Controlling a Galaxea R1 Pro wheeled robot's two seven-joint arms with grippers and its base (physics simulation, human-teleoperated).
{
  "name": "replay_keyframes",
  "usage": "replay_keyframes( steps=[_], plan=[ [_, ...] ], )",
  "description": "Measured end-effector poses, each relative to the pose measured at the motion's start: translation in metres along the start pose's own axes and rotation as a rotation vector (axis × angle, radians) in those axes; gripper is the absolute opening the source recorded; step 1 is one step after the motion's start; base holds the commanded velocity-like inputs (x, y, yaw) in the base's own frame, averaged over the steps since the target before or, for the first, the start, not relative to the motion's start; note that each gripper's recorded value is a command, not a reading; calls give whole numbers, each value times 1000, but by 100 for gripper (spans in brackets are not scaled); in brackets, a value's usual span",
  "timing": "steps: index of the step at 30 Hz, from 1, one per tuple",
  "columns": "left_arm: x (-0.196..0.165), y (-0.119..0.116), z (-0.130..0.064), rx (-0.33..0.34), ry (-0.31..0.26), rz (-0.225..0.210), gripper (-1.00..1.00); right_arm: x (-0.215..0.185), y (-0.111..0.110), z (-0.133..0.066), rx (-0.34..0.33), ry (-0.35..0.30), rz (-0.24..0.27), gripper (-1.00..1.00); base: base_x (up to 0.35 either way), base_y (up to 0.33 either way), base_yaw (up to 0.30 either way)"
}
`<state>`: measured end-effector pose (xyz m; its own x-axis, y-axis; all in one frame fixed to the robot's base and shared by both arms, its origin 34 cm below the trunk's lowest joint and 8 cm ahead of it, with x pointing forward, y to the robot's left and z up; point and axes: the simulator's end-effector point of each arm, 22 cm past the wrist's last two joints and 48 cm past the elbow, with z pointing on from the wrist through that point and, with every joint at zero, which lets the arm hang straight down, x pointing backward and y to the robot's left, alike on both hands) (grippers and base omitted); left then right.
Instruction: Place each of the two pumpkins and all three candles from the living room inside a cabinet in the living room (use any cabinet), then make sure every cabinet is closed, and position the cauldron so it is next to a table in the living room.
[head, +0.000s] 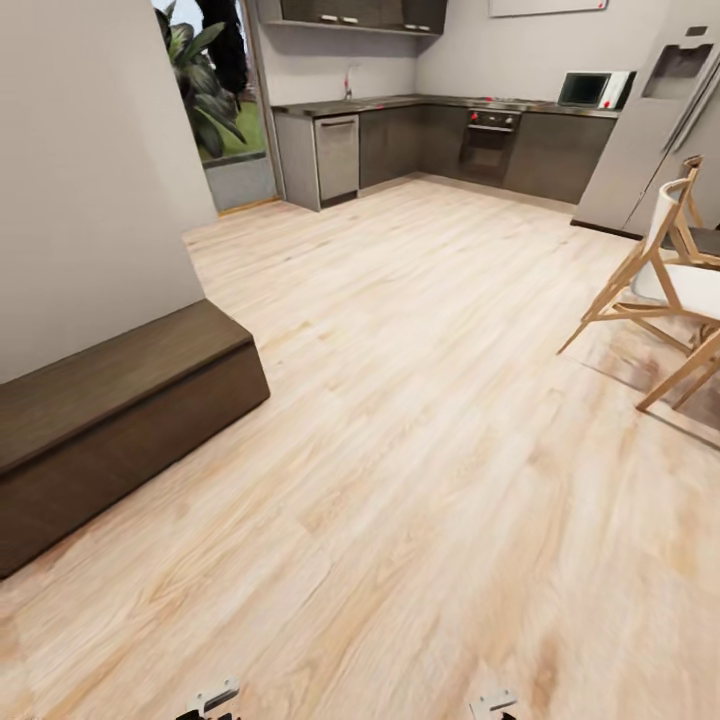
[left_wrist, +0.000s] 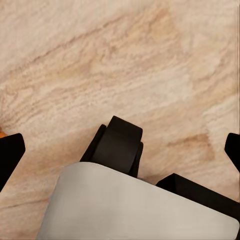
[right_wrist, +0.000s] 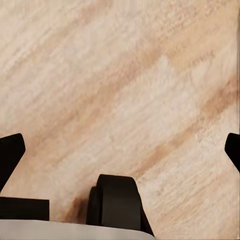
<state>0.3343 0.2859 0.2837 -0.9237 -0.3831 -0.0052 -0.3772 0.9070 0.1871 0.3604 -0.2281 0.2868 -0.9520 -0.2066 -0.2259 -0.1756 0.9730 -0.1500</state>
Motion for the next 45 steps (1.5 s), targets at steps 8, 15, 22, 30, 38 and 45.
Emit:
replay_keyframes(
  steps=[8,15,22,30,38,45],
  plan=[
    [1,0,1,-1,3,1,100,2,0,0,-1,4,-2,100,320,-97,280],
    [2,0,1,-1,4,1,100,3,0,1,-1,5,-2,100,324,-85,282],
    [2,0,1,-1,4,1,100,3,1,0,-2,5,-3,100,324,-84,284],
    [2,1,1,-2,4,-1,100,3,1,0,-2,5,-4,100,324,-78,284],
    [1,2,1,-3,4,-1,100,2,2,0,-3,5,-5,100,267,-10,284],
    [1,3,1,-5,3,-1,100,3,2,0,-3,5,-5,100,26,0,284]
  ],
)
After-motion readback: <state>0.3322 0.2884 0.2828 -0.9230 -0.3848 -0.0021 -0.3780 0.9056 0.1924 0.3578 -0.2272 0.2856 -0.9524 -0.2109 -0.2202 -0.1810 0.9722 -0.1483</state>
